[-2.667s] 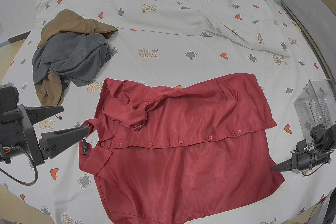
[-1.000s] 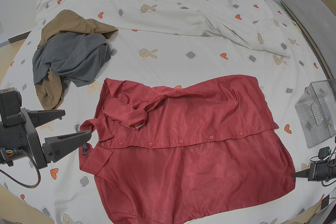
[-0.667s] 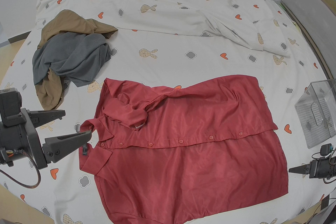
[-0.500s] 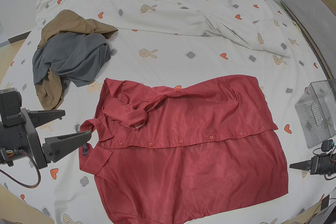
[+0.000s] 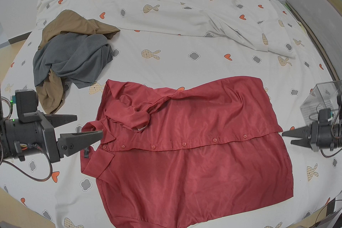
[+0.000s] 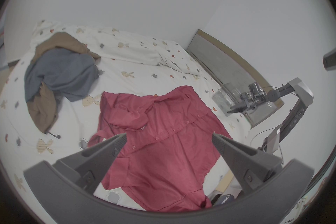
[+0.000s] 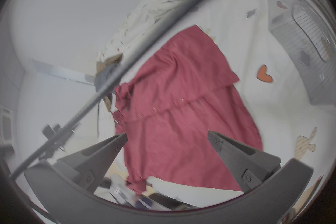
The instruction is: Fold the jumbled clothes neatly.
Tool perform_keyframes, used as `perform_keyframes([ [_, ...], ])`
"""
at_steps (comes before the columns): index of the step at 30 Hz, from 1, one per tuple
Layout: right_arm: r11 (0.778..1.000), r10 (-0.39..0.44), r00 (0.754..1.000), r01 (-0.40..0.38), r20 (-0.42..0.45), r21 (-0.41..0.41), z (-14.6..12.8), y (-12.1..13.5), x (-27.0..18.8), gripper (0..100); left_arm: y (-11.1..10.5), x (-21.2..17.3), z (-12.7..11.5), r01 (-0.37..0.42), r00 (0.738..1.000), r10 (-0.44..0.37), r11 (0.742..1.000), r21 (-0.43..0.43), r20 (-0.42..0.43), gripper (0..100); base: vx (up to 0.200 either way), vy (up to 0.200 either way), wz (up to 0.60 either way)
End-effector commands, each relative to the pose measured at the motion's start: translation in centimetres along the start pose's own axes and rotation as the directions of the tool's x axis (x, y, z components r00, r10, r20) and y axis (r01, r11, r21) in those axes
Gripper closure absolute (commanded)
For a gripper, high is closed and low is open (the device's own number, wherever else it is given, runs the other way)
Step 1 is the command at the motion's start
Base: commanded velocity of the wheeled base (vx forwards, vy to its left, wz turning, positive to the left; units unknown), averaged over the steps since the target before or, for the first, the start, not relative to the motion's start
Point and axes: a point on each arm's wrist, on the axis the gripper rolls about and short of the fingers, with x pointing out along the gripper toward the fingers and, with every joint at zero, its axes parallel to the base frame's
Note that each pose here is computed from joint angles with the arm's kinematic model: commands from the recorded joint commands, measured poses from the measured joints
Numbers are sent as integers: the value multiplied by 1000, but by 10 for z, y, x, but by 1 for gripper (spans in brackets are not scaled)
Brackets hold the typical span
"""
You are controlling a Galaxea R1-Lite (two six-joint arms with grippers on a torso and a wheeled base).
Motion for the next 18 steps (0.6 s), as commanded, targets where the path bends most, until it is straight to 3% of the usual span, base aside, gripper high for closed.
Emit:
perform_keyframes([
  [1, 959, 268, 959, -275, 97, 63, 63, 98, -9, 0, 80, 55, 0, 68, 992, -89, 973, -219, -87, 0, 0, 0, 0],
  [3, 934, 327, 939, -337, 103, 114, 70, 120, -14, 0, 98, 69, 4, 44, 993, -70, 970, -240, -99, 0, 0, 0, 0],
  [7, 916, 391, 918, -396, 66, 72, 58, 141, -23, 0, 117, 100, 8, 6, 991, -38, 972, -234, -132, 0, 0, 0, 0],
  [10, 919, 385, 921, -388, 54, 65, 51, 139, -24, 0, 122, 120, 7, -15, 987, -17, 980, -199, -160, 0, 0, 0, 0],
  [12, 940, 340, 939, -341, 53, 17, 44, 135, -24, 0, 130, 150, -3, -137, 966, 118, 988, -71, -231, 0, 0, 0, 0],
  [13, 942, 333, 941, -334, 55, 14, 44, 134, -24, 0, 130, 152, -3, -145, 964, 127, 988, -61, -235, 0, 0, 0, 0],
  [15, 988, 147, 980, -140, 133, -62, 39, 136, -17, 0, 129, 177, -17, -291, 899, 319, 947, 134, -301, 0, 0, 0, 0],
  [16, 994, 65, 982, -48, 176, -95, 36, 139, -11, 0, 126, 183, -20, -312, 882, 354, 933, 178, -312, 0, 0, 0, 0],
  [18, 975, -121, 952, 167, 282, -147, 31, 148, 6, 0, 117, 191, -21, -301, 882, 356, 930, 212, -309, 0, 0, 0, 0],
])
